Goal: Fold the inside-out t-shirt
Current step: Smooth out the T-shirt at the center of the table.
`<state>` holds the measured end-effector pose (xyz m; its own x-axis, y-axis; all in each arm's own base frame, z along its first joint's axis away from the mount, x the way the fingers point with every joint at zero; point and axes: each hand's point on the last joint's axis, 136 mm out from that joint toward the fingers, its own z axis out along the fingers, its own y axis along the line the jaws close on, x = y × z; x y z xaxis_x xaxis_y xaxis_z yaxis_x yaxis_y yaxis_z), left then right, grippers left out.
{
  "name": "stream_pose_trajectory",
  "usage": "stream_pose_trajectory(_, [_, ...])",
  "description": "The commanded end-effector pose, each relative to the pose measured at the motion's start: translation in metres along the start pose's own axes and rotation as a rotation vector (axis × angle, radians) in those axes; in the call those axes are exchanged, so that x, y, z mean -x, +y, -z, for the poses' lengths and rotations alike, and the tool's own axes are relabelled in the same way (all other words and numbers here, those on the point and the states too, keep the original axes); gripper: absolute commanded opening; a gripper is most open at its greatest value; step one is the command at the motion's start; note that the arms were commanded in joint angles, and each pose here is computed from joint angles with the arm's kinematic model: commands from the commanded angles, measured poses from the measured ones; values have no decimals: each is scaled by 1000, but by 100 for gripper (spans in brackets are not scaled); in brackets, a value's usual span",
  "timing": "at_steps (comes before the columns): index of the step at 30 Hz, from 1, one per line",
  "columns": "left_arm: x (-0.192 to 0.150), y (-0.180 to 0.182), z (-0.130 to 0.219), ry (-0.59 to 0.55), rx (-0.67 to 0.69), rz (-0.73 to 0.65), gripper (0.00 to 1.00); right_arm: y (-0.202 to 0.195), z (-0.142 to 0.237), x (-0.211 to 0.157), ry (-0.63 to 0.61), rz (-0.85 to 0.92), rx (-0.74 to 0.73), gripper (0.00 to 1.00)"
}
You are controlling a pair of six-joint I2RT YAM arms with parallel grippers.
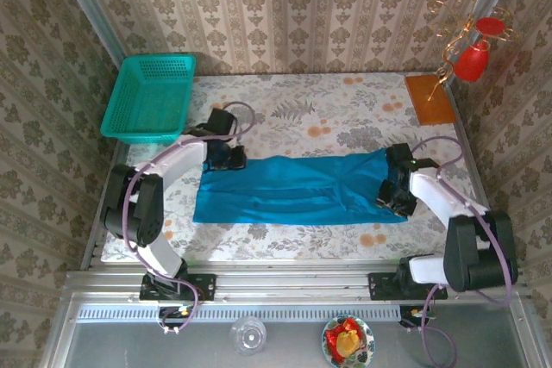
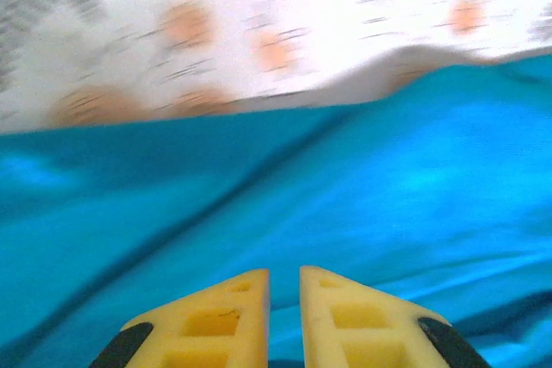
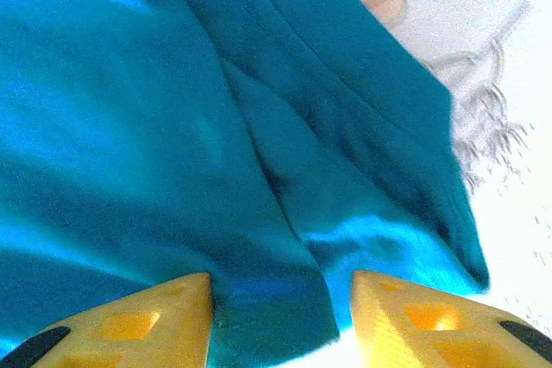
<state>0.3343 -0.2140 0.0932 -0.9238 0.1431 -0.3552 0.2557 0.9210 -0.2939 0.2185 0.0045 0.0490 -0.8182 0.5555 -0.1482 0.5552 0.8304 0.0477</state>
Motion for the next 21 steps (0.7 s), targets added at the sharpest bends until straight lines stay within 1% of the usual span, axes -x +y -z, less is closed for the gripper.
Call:
stream_pose_trajectory(1, [-1,-51,4,13,-66,-74,18,-6,13,1,-46,-59,3,47])
stream_pose_trajectory(3, [-3,-86,1,26,-131,-132,18,-5,18,6,-76,-60,18,47])
stream_pose_trajectory(5, [-9,-132,-3,33,-221,-230,20,-2,20,10,-89,-57,37,46])
stream_pose_trajectory(8, [-26,-179,-17,98,-274,-290,24,1,17,15,-78,-55,51,46])
stream_pose_trajectory(11, [-45,-213,-30,154,-278,-326,27,-1,14,17,-59,-51,38,46])
stream_pose_trajectory(15, [-70,-248,-45,213,-269,-378,30,-9,14,20,-64,-68,35,45])
stream_pose_trajectory(17, [-82,-258,-54,250,-249,-396,33,-14,15,22,-75,-80,38,45])
stream_pose_trajectory(19, [-91,-261,-62,297,-213,-390,33,-17,18,23,-80,-91,43,45])
stream_pose_trajectory(21, [-96,-264,-67,306,-183,-380,34,-19,20,24,-86,-93,49,45])
